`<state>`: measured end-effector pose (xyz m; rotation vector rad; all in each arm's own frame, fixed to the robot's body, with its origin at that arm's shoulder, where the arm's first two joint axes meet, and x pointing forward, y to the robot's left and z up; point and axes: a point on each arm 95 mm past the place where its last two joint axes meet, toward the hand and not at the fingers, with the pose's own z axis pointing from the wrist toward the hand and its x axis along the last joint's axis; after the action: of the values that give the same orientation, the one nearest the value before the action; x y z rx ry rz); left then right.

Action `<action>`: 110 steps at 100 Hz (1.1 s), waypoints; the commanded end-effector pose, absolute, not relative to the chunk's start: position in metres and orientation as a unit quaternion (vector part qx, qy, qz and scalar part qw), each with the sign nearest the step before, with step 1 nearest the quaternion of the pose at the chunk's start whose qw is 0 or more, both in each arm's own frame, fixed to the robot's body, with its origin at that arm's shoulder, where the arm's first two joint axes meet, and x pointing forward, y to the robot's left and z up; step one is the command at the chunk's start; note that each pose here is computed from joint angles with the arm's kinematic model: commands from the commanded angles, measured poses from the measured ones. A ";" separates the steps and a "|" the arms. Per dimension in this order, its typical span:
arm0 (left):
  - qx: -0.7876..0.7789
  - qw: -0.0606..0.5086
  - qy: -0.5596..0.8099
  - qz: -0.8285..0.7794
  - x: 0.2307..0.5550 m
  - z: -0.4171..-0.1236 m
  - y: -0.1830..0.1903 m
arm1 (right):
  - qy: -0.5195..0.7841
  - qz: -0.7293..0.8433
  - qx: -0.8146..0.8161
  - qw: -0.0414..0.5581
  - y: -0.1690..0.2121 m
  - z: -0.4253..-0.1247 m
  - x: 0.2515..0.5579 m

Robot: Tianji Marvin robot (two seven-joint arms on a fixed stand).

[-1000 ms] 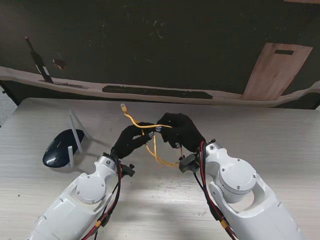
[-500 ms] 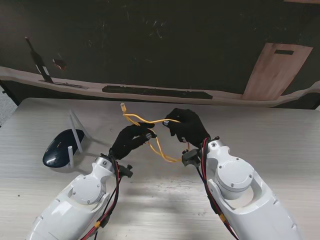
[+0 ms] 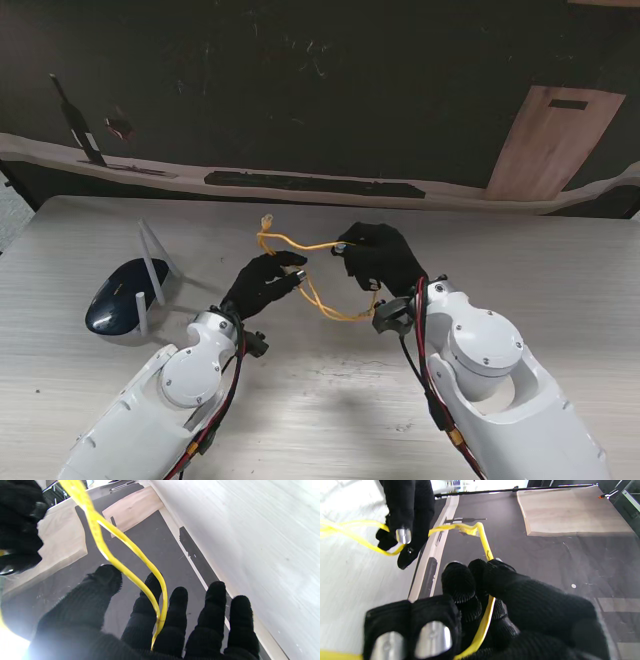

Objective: Untangle the Ethernet cable and plug it into the router

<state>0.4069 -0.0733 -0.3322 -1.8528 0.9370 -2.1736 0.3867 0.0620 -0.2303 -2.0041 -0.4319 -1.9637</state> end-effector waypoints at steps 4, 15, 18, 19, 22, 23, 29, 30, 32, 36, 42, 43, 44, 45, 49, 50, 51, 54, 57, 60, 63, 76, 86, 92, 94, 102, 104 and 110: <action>-0.620 0.065 0.306 -0.719 0.406 -0.336 -0.075 | -0.181 -0.673 -0.701 0.151 0.055 -0.228 0.381; -0.618 0.080 0.291 -0.726 0.406 -0.336 -0.075 | -0.201 -0.645 -0.717 0.172 0.046 -0.232 0.380; -0.618 0.084 0.286 -0.727 0.406 -0.336 -0.074 | -0.202 -0.633 -0.724 0.186 0.044 -0.233 0.379; -0.619 0.085 0.284 -0.728 0.406 -0.336 -0.074 | -0.202 -0.629 -0.726 0.191 0.044 -0.233 0.379; -0.619 0.087 0.282 -0.728 0.406 -0.336 -0.074 | -0.203 -0.617 -0.731 0.208 0.042 -0.234 0.378; -0.619 0.088 0.281 -0.728 0.406 -0.336 -0.074 | -0.203 -0.614 -0.732 0.213 0.042 -0.235 0.377; -0.616 0.093 0.280 -0.730 0.405 -0.336 -0.072 | -0.201 -0.600 -0.732 0.252 0.041 -0.238 0.377; -0.616 0.094 0.280 -0.731 0.405 -0.336 -0.072 | -0.201 -0.598 -0.731 0.260 0.041 -0.239 0.377; -0.615 0.096 0.280 -0.731 0.405 -0.336 -0.072 | -0.202 -0.595 -0.726 0.281 0.041 -0.241 0.377; -0.613 0.101 0.282 -0.731 0.406 -0.336 -0.071 | -0.202 -0.589 -0.716 0.317 0.040 -0.243 0.378; -0.615 0.109 0.286 -0.727 0.406 -0.336 -0.070 | -0.192 -0.587 -0.706 0.347 0.040 -0.243 0.378; -0.615 0.109 0.288 -0.726 0.405 -0.336 -0.069 | -0.191 -0.587 -0.704 0.352 0.040 -0.243 0.378; -0.616 0.110 0.289 -0.725 0.405 -0.336 -0.069 | -0.191 -0.587 -0.702 0.356 0.040 -0.243 0.378; -0.617 0.111 0.290 -0.723 0.405 -0.336 -0.069 | -0.190 -0.587 -0.699 0.361 0.040 -0.242 0.378; -0.620 0.113 0.298 -0.717 0.405 -0.336 -0.067 | -0.188 -0.591 -0.687 0.379 0.039 -0.242 0.378; -0.621 0.113 0.301 -0.715 0.405 -0.336 -0.067 | -0.187 -0.592 -0.685 0.382 0.039 -0.241 0.378; -0.622 0.114 0.304 -0.713 0.405 -0.336 -0.066 | -0.185 -0.593 -0.682 0.386 0.039 -0.241 0.378; -0.624 0.117 0.312 -0.707 0.405 -0.337 -0.065 | -0.178 -0.597 -0.675 0.395 0.038 -0.239 0.378; -0.627 0.123 0.319 -0.700 0.405 -0.338 -0.064 | -0.170 -0.601 -0.669 0.402 0.038 -0.238 0.378; -0.630 0.129 0.325 -0.694 0.405 -0.339 -0.063 | -0.160 -0.606 -0.665 0.406 0.037 -0.236 0.377; -0.634 0.134 0.330 -0.686 0.405 -0.340 -0.062 | -0.149 -0.613 -0.662 0.405 0.036 -0.234 0.376; -0.648 0.143 0.344 -0.664 0.405 -0.343 -0.058 | -0.077 -0.650 -0.656 0.377 0.026 -0.228 0.376; -0.652 0.147 0.339 -0.662 0.405 -0.343 -0.059 | -0.022 -0.678 -0.648 0.346 0.014 -0.224 0.377; -0.654 0.146 0.341 -0.659 0.405 -0.341 -0.059 | -0.001 -0.692 -0.644 0.326 0.008 -0.223 0.377; -0.654 0.147 0.341 -0.659 0.405 -0.341 -0.059 | 0.002 -0.696 -0.642 0.321 0.006 -0.222 0.377; -0.653 0.150 0.341 -0.660 0.405 -0.341 -0.059 | 0.009 -0.712 -0.632 0.305 0.000 -0.221 0.376; -0.653 0.150 0.341 -0.660 0.405 -0.341 -0.059 | 0.010 -0.717 -0.630 0.300 -0.002 -0.221 0.376; -0.656 0.150 0.339 -0.658 0.405 -0.340 -0.059 | 0.017 -0.731 -0.622 0.281 -0.006 -0.220 0.376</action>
<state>0.4064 -0.0622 -0.3347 -1.8503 0.9686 -1.9270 0.3775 -0.0016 -0.2273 -1.6985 0.0274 -1.9061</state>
